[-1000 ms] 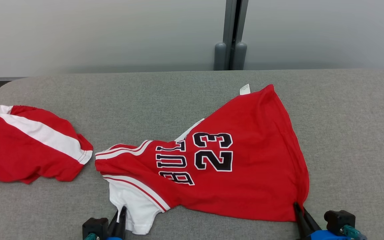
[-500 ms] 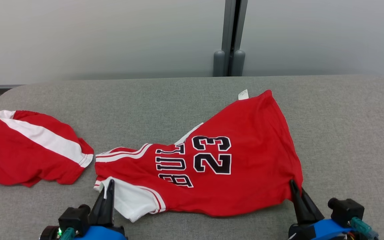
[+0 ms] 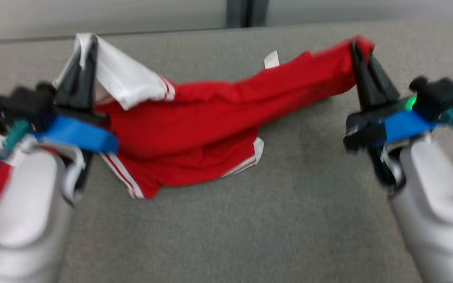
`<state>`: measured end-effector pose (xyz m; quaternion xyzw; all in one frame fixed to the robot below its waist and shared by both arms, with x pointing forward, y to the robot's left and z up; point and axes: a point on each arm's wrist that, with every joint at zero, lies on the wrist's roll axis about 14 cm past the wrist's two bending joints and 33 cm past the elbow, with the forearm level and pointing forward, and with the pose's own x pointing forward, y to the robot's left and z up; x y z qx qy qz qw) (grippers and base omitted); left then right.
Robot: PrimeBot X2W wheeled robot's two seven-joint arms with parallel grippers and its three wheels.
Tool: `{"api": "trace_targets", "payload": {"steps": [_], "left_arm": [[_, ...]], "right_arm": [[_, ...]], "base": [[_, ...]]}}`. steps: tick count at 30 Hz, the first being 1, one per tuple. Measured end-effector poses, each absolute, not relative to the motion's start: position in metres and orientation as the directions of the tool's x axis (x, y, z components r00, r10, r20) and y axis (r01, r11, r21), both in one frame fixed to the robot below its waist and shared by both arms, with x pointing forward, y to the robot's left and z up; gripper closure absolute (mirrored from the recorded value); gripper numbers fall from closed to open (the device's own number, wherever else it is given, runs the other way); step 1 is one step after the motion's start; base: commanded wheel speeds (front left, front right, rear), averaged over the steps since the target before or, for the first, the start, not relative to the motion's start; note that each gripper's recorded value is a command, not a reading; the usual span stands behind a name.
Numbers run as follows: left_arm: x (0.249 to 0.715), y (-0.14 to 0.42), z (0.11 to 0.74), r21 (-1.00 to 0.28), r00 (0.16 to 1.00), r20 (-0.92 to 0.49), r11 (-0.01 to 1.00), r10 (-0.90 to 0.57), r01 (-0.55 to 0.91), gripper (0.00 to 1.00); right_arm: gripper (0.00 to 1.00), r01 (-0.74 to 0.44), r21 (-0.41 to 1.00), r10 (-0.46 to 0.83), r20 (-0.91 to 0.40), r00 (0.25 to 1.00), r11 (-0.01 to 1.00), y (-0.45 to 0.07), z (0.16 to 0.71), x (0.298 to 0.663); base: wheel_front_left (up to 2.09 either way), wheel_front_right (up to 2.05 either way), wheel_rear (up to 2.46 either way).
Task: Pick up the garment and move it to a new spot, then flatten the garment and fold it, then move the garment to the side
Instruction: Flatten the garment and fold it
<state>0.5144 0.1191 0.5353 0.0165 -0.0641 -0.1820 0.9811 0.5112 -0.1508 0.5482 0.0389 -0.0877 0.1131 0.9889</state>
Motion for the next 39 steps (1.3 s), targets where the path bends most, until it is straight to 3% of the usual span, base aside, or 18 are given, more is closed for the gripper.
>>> {"api": "trace_targets", "payload": {"steps": [6, 12, 26, 32, 39], "left_arm": [[0.600, 0.115, 0.570, 0.115, 0.906, 0.179, 0.922, -0.384, 0.369, 1.00], [0.655, 0.127, 0.624, 0.151, 0.895, 0.270, 0.933, -0.356, 0.326, 1.00], [0.671, 0.114, 0.758, 0.221, 0.808, 0.458, 0.928, -0.371, 0.301, 1.00], [0.690, 0.114, 0.725, 0.192, 0.829, 0.416, 0.928, -0.373, 0.321, 1.00], [0.705, 0.124, 0.632, 0.093, 0.885, 0.303, 0.935, -0.353, 0.341, 1.00]], "right_arm": [[1.00, -0.234, 0.024, 0.221, 0.244, 0.944, 0.972, -0.154, 0.585, 0.595], [1.00, -0.233, 0.067, 0.201, 0.318, 0.926, 0.970, -0.152, 0.633, 0.657], [1.00, -0.198, 0.036, 0.165, 0.420, 0.893, 0.980, -0.160, 0.736, 0.684], [1.00, -0.193, 0.028, 0.170, 0.365, 0.915, 0.981, -0.161, 0.706, 0.700], [1.00, -0.227, 0.062, 0.205, 0.256, 0.945, 0.972, -0.149, 0.629, 0.715]], "base": [[0.00, 0.00, 0.00], [0.00, 0.00, 0.00], [0.00, 0.00, 0.00], [0.00, 0.00, 0.00], [0.00, 0.00, 0.00]]}}
